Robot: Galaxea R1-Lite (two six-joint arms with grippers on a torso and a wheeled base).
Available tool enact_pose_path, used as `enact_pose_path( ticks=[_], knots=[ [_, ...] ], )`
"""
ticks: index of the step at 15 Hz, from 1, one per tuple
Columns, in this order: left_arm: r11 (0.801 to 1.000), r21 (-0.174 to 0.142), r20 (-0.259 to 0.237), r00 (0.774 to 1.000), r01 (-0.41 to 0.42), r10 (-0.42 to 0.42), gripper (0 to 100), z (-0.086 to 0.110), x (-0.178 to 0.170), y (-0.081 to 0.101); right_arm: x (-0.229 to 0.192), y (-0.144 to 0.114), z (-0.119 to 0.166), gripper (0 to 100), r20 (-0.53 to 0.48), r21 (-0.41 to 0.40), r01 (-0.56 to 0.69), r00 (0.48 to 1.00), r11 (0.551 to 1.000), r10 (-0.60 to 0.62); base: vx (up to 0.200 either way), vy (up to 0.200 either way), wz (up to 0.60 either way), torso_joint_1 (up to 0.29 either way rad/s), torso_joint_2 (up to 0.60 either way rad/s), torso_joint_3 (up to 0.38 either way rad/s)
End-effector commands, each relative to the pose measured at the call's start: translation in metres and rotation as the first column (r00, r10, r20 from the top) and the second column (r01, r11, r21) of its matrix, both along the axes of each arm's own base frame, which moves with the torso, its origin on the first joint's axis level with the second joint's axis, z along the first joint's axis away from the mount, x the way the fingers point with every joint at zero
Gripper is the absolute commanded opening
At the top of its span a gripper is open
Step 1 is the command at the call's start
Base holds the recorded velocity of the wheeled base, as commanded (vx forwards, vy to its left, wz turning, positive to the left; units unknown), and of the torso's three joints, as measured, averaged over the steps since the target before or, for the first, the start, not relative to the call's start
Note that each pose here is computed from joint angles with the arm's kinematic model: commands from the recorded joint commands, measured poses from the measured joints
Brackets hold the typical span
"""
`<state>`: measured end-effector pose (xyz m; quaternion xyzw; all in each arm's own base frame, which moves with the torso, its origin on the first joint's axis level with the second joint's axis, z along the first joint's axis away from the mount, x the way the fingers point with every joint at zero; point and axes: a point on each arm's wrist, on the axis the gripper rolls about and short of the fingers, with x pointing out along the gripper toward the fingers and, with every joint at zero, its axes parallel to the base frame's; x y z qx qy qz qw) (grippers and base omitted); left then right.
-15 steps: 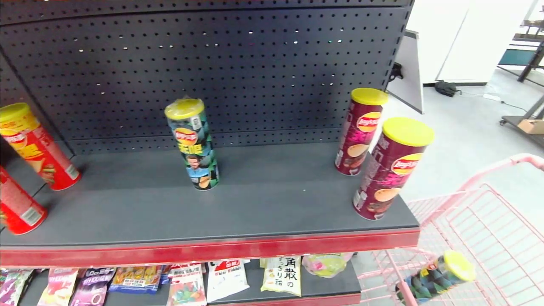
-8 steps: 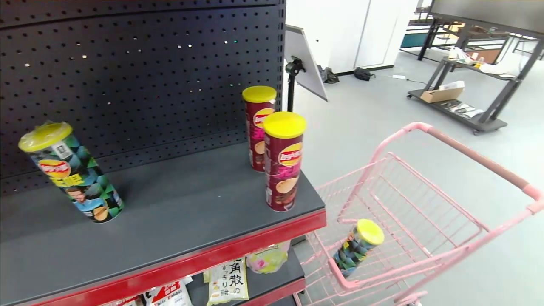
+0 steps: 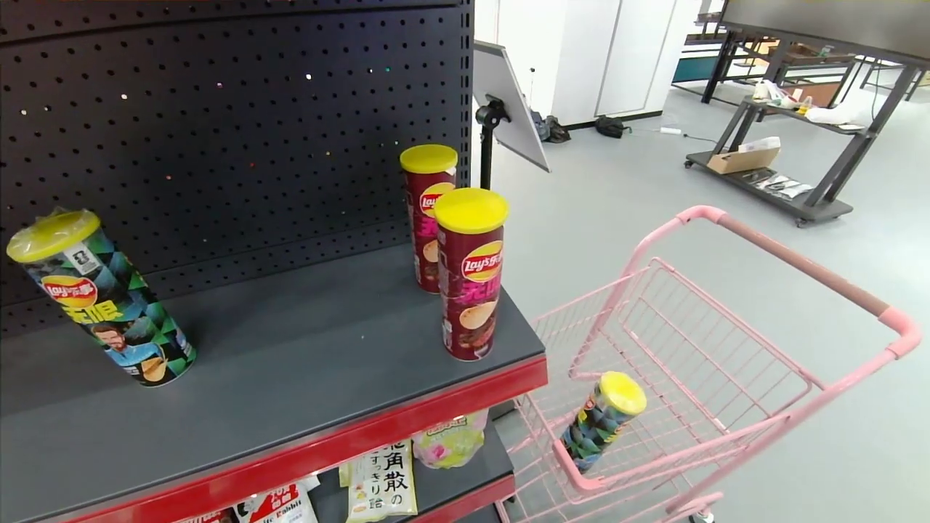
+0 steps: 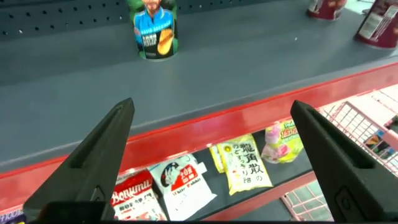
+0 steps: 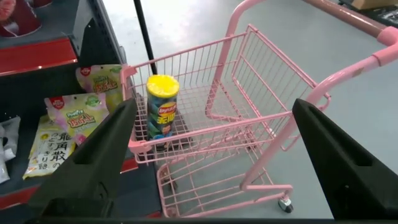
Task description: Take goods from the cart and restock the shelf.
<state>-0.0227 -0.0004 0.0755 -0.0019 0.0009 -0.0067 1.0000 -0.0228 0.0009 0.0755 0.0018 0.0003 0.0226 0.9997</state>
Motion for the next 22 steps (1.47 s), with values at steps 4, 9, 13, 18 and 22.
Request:
enact_pose_path(
  ticks=[4, 9, 13, 18, 22],
  knots=[
    [1.0, -0.002, -0.001, 1.0, -0.001, 0.001, 100, 0.0, 0.0001, 0.0, 0.0001, 0.0, 0.0, 100, -0.001, -0.001, -0.001, 1.0, 1.0, 0.001, 0.0, 0.0, 0.0, -0.132, 0.34, 0.198],
    [1.0, -0.002, 0.0, 1.0, -0.001, 0.001, 100, 0.0, 0.0, 0.0, 0.0001, 0.0, 0.0, 100, -0.001, -0.002, -0.001, 1.0, 1.0, 0.001, 0.0, 0.0, 0.0, -0.14, 0.36, 0.216],
    [1.0, -0.002, -0.001, 1.0, -0.001, 0.001, 100, 0.0, 0.0001, 0.0, 0.0001, 0.0, 0.0, 100, -0.001, -0.002, -0.001, 1.0, 1.0, 0.001, 0.0, 0.0, 0.0, -0.141, 0.39, 0.242],
    [1.0, -0.002, -0.001, 1.0, -0.001, 0.001, 100, 0.0, 0.0001, 0.0, 0.0001, 0.0, 0.0, 100, -0.001, -0.002, -0.001, 1.0, 1.0, 0.001, 0.0, 0.0, 0.0, -0.171, 0.49, 0.325],
    [1.0, -0.002, -0.001, 1.0, -0.001, 0.001, 100, 0.0, 0.0001, 0.0, -0.0015, 0.0001, 0.0056, 100, 0.024, -0.005, -0.004, 1.0, 1.0, 0.004, 0.0, 0.0, 0.0, -0.044, 0.16, 0.113]
  ],
)
